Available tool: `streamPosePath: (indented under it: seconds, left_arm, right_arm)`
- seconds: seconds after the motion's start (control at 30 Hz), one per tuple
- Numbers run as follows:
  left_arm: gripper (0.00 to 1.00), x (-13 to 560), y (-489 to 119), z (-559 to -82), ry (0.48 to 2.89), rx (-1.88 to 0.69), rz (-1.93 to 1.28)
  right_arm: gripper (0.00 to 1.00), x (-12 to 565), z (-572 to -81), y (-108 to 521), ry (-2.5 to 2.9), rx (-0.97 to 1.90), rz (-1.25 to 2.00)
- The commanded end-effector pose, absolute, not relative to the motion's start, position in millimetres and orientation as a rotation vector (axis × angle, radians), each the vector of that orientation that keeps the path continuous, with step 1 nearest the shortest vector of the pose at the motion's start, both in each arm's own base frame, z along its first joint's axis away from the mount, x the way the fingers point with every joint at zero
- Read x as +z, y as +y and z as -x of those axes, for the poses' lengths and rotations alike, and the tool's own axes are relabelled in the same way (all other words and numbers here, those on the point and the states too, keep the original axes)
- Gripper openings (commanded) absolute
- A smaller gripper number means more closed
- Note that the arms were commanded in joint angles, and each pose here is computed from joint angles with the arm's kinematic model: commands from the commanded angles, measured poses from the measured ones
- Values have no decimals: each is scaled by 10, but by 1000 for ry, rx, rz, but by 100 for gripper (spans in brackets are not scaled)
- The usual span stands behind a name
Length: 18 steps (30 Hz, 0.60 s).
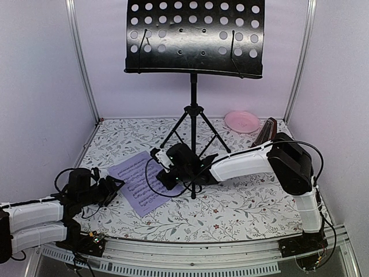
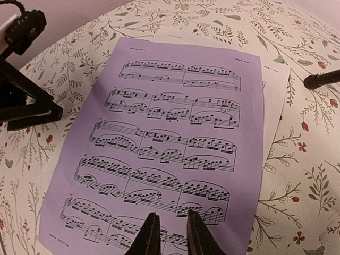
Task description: Set up the instrument practice props
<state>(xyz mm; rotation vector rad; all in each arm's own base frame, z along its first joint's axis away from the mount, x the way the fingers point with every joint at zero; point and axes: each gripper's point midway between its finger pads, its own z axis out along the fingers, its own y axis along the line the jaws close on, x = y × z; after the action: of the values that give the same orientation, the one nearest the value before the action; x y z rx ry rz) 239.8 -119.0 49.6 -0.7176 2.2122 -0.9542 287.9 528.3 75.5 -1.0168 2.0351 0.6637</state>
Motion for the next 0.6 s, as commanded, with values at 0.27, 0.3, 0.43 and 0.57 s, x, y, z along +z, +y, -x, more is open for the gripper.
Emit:
streamPosePath:
  seconds: [0.27, 0.3, 0.43, 0.57]
  left_arm:
    - [71, 452, -1227, -2415, 2199, -1010, 731]
    - [71, 449, -1231, -2418, 2200, -1012, 730]
    - [71, 451, -1252, -2438, 2200, -1020, 723]
    - [71, 431, -1261, -2450, 2202, -1023, 722]
  right_arm:
    - [8, 284, -2948, 5250, 2122, 525, 1060]
    - [8, 255, -2943, 5249, 2126, 523, 1065]
    - [6, 188, -2918, 5249, 2135, 528, 1079]
    - [6, 136, -2898, 5247, 2142, 531, 1091]
